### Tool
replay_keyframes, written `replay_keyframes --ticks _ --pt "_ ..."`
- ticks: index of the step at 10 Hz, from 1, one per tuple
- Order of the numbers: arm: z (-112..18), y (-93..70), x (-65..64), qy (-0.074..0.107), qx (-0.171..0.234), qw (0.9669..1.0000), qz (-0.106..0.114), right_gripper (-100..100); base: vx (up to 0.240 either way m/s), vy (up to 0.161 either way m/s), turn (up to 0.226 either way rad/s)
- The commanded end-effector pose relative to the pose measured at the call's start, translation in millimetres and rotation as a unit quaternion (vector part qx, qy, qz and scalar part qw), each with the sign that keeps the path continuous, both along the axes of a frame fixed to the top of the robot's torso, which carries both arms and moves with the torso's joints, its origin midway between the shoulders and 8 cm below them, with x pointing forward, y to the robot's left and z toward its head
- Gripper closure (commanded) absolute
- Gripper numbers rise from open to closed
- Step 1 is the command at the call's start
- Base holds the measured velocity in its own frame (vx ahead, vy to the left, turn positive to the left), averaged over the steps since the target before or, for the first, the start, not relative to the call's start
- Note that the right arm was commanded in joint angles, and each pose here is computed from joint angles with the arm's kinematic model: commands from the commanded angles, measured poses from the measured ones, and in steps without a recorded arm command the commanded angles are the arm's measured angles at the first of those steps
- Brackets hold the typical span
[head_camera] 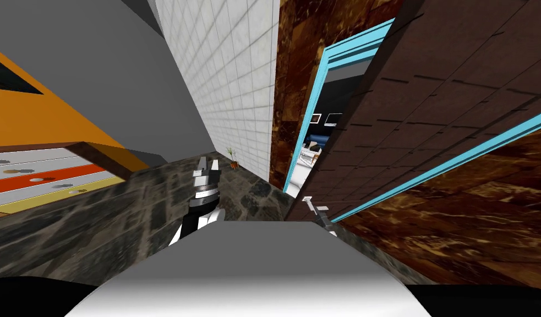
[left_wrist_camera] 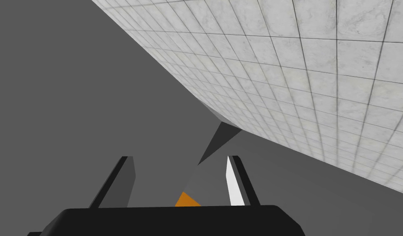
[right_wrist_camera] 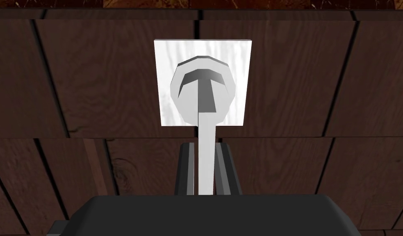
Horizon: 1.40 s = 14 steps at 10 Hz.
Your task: Pull the door open
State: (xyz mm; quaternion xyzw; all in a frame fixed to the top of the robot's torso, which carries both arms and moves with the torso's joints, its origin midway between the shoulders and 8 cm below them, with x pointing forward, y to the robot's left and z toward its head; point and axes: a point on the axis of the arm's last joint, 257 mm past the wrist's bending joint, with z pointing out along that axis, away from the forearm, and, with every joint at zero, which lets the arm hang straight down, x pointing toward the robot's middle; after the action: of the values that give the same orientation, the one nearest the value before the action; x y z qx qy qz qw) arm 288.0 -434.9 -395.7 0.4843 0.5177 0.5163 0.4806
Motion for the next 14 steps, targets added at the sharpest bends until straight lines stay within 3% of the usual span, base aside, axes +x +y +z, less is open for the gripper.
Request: replay_keyframes --ticks 1,6,9,11,14 --pt "-2.7 7.9 8.2 0.001 0.002 1.0000 0.003 100 -0.224 -0.046 0.095" --pt "-4.5 20.9 22.8 0.001 0.003 1.0000 0.006 100 -0.132 -0.038 0.033" --pt "-5.3 39.8 43.5 0.001 0.003 0.9999 0.012 100 -0.210 -0.047 0.100" --pt "-5.3 39.8 43.5 0.001 0.003 0.9999 0.012 100 -0.105 -0.046 -0.009" --pt "-4.1 59.8 64.7 0.000 0.003 0.9998 0.018 100 -0.176 -0.096 0.099"
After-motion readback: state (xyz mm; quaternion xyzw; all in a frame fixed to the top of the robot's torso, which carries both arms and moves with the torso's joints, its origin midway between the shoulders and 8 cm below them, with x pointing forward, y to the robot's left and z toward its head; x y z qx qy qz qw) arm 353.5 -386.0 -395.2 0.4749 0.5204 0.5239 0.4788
